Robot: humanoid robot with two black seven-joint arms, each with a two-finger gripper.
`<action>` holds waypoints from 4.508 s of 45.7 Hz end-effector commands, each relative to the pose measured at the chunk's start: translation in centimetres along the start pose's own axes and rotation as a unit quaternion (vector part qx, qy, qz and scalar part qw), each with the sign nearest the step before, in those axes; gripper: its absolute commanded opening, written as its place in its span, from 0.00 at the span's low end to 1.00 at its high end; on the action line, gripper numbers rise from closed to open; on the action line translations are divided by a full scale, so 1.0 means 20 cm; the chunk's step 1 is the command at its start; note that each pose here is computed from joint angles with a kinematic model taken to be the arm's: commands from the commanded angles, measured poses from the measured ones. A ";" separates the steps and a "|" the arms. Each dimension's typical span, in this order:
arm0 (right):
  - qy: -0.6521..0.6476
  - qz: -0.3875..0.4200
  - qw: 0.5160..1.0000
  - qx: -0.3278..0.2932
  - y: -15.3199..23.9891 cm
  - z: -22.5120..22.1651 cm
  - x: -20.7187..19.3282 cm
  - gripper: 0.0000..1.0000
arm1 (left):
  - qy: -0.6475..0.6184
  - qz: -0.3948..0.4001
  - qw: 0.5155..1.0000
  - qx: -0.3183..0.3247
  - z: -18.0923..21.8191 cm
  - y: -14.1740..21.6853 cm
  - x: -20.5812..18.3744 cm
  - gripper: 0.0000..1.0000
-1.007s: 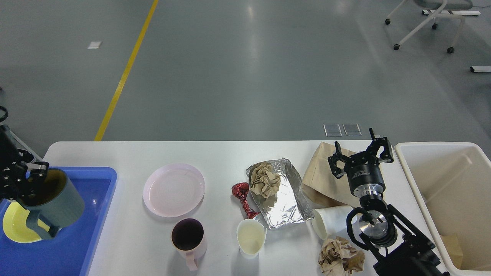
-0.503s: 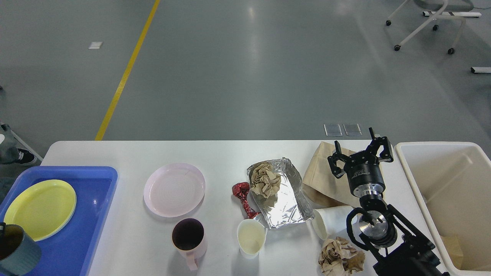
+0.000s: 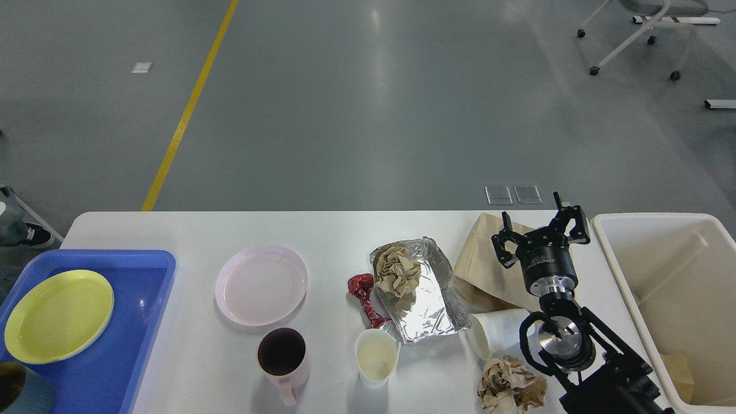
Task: Tidy desktop
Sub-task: 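Release the mug and withdraw the left gripper, then raise the left gripper and move it toward the pink mug, then lower the left gripper and grasp the pink mug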
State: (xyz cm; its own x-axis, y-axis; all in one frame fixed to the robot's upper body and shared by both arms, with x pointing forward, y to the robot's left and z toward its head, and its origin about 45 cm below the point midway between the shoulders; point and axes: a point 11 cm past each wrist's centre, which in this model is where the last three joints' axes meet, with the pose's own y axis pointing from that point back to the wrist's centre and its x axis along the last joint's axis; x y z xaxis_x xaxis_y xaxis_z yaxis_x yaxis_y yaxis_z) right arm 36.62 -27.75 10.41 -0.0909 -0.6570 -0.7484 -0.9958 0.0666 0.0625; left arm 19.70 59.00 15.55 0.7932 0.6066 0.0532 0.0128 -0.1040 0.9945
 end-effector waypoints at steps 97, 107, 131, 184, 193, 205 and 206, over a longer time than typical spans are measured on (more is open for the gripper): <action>0.000 0.000 1.000 0.000 0.00 0.00 0.00 1.00 | 0.043 0.034 0.997 -0.048 0.01 0.62 0.32 0.96; 0.000 0.001 1.000 -0.001 0.00 0.00 0.00 1.00 | -0.084 0.055 0.993 -0.057 0.63 0.95 0.40 0.96; 0.000 0.001 1.000 0.000 0.00 0.00 0.00 1.00 | -0.227 0.067 0.956 -0.173 1.49 1.74 -0.26 0.96; 0.000 0.000 1.000 0.000 0.00 0.00 0.00 1.00 | -0.225 0.023 0.960 -0.164 1.65 1.73 -0.62 0.96; 0.000 0.000 1.000 0.000 0.00 0.00 0.00 1.00 | -0.257 -0.021 0.957 -0.134 1.73 1.38 -0.63 0.95; 0.000 0.000 1.000 0.000 0.00 0.00 0.00 1.00 | -0.252 -0.032 0.962 -0.096 1.65 0.79 -0.60 0.95; 0.000 0.000 1.000 0.000 0.00 0.00 0.00 1.00 | -0.253 -0.033 0.962 -0.099 1.65 0.74 -0.61 0.95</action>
State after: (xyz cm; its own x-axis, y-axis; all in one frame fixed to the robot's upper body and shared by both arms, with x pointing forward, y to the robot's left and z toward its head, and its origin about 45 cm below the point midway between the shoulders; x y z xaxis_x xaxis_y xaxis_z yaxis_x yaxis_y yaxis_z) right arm 36.62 -27.75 10.42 -0.0909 -0.6569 -0.7484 -0.9958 0.0666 0.0625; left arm 30.89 23.65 31.28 0.9889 0.1481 -0.0117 -0.0042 0.1061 0.9943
